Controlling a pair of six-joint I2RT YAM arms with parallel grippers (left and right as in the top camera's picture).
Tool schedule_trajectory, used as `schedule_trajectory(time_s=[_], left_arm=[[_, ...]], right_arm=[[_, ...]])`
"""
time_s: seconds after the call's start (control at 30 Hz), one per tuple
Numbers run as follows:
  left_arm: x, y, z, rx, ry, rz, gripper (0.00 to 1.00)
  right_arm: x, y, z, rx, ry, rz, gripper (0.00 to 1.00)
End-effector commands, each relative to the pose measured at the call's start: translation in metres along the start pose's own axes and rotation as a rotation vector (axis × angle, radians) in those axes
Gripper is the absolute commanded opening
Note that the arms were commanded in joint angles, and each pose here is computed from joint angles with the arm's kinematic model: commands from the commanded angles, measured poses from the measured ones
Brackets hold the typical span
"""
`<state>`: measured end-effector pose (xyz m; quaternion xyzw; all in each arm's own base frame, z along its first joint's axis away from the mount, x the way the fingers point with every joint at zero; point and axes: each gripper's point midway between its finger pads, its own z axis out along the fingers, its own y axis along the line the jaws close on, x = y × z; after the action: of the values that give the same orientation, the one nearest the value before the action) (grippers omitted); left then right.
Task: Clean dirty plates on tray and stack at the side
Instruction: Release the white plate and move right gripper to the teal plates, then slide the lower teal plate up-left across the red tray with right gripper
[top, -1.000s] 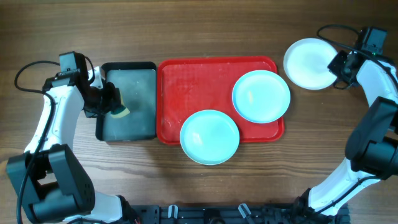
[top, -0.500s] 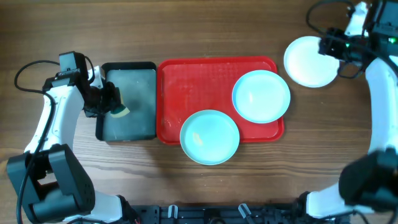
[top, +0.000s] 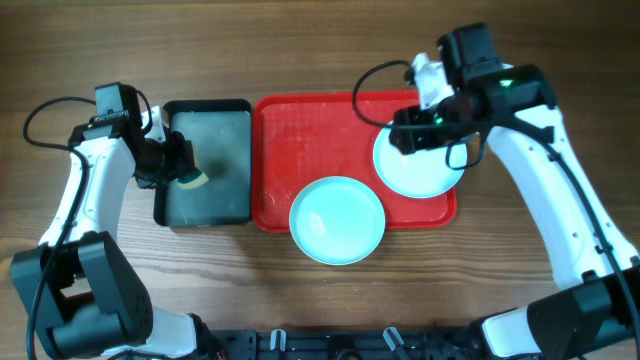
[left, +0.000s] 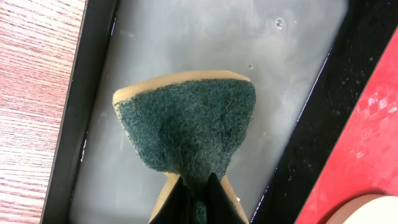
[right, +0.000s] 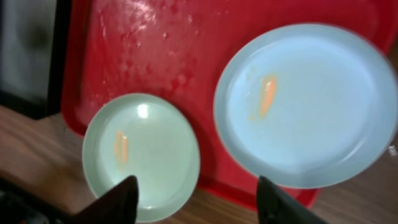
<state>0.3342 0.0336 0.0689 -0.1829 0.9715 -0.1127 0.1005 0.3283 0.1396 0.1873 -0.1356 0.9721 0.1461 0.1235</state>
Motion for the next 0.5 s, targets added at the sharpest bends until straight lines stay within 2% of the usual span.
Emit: schedule_trajectory(time_s=[0.0,0.2,0.3,0.47], left_arm=[[-0.001,-0.005,-0.006,0.017,-0.020,0.007,0.04],[-0.001,-0.005,-0.006,0.017,-0.020,0.007,0.04],[-0.001,-0.005,-0.006,0.017,-0.020,0.007,0.04],[0.000,-0.005,-0.006,0.017,-0.019,0.007,0.04]], right_arm=[[0.026,0.015,0.020,-0.021,0.110,-0.040,0.53],[0.076,0.020,0.064,-0.019,0.256,-0.031,0.49],[0.084,0.017,0.088,-0.018,0.243,-0.003,0.39],[0.103,0.010,0.124,-0.024,0.224,0.038,0.35]])
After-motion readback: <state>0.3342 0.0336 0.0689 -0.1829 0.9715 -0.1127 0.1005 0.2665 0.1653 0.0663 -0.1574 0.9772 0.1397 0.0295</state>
